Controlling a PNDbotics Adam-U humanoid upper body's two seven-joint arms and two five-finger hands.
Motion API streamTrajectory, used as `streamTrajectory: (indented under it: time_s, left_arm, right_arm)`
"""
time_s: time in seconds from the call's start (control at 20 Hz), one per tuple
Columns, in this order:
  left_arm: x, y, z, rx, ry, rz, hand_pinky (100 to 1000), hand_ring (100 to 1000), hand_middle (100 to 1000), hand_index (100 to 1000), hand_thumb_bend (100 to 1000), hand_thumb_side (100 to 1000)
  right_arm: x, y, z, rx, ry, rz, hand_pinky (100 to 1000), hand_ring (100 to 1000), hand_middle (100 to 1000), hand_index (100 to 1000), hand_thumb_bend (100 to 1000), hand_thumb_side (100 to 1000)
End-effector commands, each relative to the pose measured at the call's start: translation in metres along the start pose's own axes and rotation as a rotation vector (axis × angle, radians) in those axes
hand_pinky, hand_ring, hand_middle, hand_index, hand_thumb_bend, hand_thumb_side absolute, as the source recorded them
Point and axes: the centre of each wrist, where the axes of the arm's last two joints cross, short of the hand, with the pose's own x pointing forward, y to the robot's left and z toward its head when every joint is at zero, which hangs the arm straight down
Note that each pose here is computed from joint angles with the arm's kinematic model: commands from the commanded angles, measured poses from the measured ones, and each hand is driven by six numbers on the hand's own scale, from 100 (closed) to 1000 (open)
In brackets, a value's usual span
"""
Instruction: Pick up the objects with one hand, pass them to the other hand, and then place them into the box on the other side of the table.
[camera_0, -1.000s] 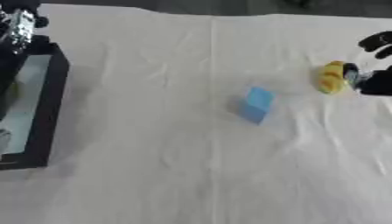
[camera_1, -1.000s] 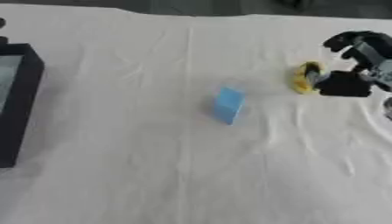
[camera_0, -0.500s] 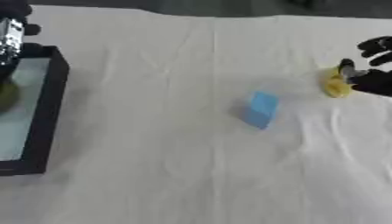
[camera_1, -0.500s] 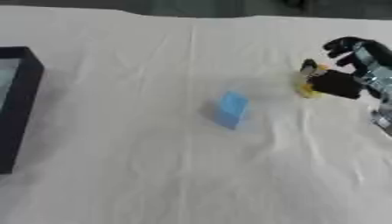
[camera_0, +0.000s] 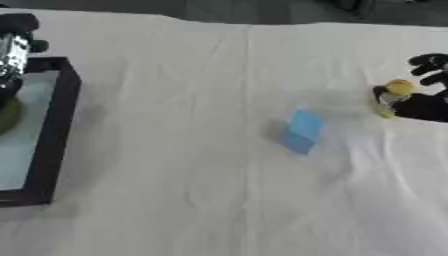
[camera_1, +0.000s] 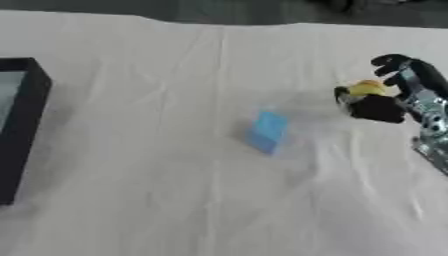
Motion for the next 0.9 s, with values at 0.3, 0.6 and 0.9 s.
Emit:
streamTrajectory:
  time_s: [0.3, 0.6, 0.9]
  left_arm:
    - [0.008, 0.000, -0.002, -0.005, -0.034, -0.001, 727, 755, 773, 779, 100, 642]
    - [0.009, -0.001, -0.002, -0.009, -0.038, 0.000, 723, 755, 773, 776, 100, 642]
    - [0.008, -0.002, -0.001, -0.013, -0.034, -0.001, 721, 755, 773, 771, 100, 642]
  right_arm:
    - [-0.006, -0.003, -0.007, -0.117, 0.105, 0.070, 676, 814, 778, 852, 356, 330]
    - [-0.015, 0.003, -0.013, -0.123, 0.153, 0.051, 681, 808, 760, 831, 276, 344]
    - [-0.026, 0.009, -0.019, -0.152, 0.209, 0.045, 694, 811, 767, 834, 301, 339]
